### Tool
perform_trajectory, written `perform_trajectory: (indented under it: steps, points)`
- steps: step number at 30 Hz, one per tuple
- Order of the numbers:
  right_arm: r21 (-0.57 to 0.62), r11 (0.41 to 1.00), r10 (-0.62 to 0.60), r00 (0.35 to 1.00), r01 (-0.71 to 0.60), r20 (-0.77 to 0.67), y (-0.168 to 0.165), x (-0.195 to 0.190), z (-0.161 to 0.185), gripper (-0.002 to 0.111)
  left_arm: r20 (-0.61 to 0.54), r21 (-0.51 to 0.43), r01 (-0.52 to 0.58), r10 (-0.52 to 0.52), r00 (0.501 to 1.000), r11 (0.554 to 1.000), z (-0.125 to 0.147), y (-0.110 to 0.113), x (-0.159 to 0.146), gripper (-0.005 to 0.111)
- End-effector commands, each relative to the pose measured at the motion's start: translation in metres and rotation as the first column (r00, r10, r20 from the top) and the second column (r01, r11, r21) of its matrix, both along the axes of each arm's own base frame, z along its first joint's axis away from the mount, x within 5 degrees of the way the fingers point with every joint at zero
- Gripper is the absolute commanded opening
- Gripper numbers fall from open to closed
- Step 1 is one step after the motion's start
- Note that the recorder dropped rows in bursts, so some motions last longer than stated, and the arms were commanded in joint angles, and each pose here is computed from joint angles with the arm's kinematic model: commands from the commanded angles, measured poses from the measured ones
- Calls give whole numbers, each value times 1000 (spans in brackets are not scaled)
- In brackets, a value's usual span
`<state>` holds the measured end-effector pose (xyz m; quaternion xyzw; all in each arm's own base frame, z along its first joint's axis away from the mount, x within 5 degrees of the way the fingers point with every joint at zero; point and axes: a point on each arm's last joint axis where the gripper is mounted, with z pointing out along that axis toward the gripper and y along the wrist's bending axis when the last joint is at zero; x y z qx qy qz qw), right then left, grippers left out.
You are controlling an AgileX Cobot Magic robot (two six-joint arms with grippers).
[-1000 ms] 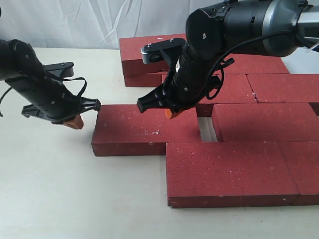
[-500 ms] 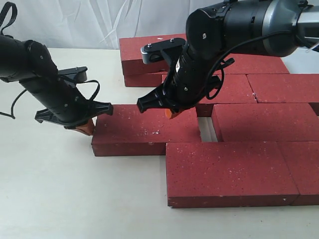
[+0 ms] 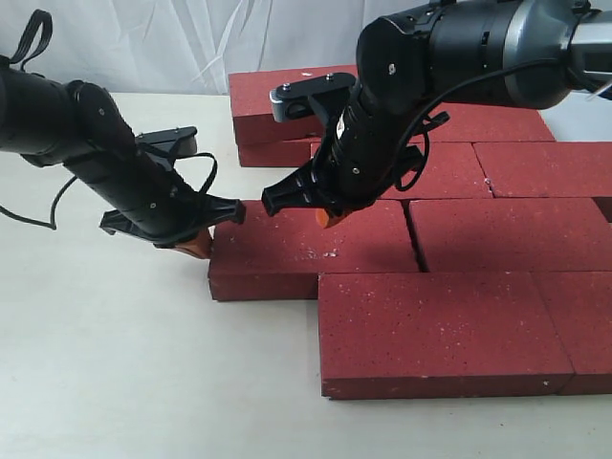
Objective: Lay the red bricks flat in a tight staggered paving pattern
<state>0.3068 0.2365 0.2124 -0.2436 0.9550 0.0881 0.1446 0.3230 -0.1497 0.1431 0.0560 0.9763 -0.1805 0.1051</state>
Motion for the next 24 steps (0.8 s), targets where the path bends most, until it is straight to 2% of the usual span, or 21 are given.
perform_trajectory:
  steps: [1, 24]
  points:
    - [11, 1000, -7, 1000, 7, 14, -1, 1, 4, -1, 23, -22, -15, 15, 1000, 1000, 1, -7, 1, 0]
    - [14, 1000, -8, 1000, 8, 15, -1, 1, 4, -1, 12, -67, -56, 57, 998, 996, 3, -10, 2, 0]
